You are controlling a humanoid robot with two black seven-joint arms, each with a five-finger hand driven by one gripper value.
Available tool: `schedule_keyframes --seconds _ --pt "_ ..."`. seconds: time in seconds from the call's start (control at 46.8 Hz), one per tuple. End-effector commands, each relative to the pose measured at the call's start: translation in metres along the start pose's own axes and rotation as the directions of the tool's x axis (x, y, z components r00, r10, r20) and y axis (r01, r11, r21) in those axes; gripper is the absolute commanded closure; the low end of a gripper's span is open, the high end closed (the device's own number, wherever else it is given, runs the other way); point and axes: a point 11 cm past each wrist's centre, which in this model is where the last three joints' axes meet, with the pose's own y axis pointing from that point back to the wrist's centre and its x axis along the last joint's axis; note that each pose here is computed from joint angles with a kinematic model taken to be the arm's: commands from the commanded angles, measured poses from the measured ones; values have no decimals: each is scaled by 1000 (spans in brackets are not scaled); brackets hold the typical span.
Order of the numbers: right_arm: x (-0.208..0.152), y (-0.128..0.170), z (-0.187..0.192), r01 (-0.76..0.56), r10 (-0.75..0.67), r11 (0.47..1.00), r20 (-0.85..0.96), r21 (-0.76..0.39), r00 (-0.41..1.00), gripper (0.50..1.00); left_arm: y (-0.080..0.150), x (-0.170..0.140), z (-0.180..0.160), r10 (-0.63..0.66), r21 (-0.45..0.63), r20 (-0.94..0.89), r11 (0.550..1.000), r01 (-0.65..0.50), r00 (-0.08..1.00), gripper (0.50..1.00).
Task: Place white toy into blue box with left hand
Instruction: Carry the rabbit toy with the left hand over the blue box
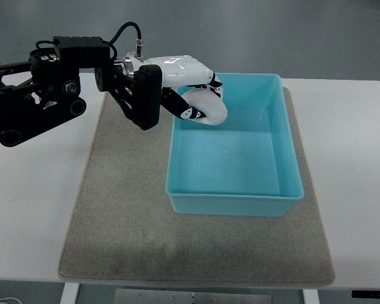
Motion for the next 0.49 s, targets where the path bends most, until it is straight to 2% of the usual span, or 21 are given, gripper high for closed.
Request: schedule_keyframes --seconds 0.0,0.449,0.47 --pt "0 0 0 -1 1 1000 0 0 1000 564 -4 -6 -1 -15 3 -3 1000 16 1000 1000" --pt "0 0 0 -1 1 1000 0 0 1000 564 -15 -31 4 -67 -17 -24 998 67 997 1000" --pt "0 0 0 -1 1 1000 0 0 1000 564 -15 -31 5 -67 -18 -24 998 67 997 984"
